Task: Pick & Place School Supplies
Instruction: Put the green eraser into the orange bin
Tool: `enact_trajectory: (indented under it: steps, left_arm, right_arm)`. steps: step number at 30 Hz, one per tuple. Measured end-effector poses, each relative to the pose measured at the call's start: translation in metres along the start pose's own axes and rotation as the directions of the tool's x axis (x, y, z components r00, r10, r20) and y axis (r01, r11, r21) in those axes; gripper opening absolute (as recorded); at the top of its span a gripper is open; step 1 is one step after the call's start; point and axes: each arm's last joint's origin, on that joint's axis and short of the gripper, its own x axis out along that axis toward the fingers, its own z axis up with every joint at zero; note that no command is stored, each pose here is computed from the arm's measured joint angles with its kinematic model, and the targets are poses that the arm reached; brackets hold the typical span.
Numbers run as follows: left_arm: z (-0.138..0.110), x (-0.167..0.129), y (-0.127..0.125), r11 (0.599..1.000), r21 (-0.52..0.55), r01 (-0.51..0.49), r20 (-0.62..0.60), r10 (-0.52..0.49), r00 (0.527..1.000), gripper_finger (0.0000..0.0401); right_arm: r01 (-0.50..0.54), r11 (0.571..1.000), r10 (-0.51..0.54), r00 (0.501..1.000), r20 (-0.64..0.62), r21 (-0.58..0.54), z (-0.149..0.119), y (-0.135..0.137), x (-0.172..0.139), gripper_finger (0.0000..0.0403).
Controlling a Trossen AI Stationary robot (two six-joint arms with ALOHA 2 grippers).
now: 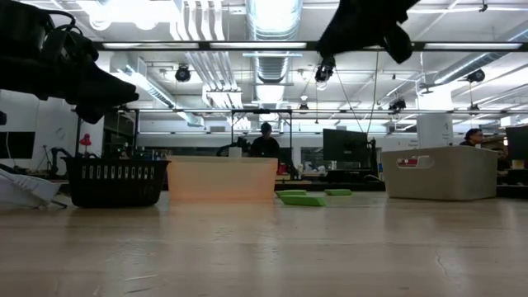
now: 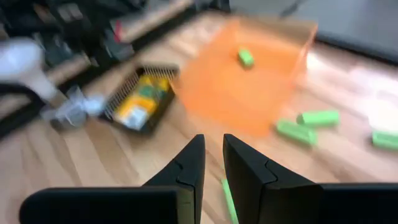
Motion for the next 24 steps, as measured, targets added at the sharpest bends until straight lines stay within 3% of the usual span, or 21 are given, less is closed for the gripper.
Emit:
enact_trajectory:
  steps: [3, 8, 18, 24]
  left_arm:
    - [0.0, 0.0, 0.0, 1.0, 0.0, 0.0, -0.002, 0.0, 1.0, 0.0119]
    - [0.0, 0.0, 0.0, 1.0, -0.001, -0.001, -0.002, 0.001, 1.0, 0.0119]
    - [0.0, 0.0, 0.0, 1.0, -0.001, 0.0, -0.003, 0.0, 1.0, 0.0119]
    - [0.0, 0.0, 0.0, 1.0, -0.001, 0.0, -0.003, 0.0, 1.0, 0.0119]
  right_arm:
    - [-0.006, 1.0, 0.005, 0.991, -0.137, -0.005, 0.001, -0.004, 0.012, 0.0057]
    - [-0.007, 0.999, -0.007, 0.928, -0.374, -0.036, 0.009, -0.011, 0.032, 0.0057]
    - [-0.047, 0.976, -0.043, 0.914, -0.404, -0.212, 0.027, 0.006, 0.072, 0.0057]
    - [-0.056, 0.972, -0.06, 0.882, -0.467, -0.23, 0.033, 0.018, 0.084, 0.008]
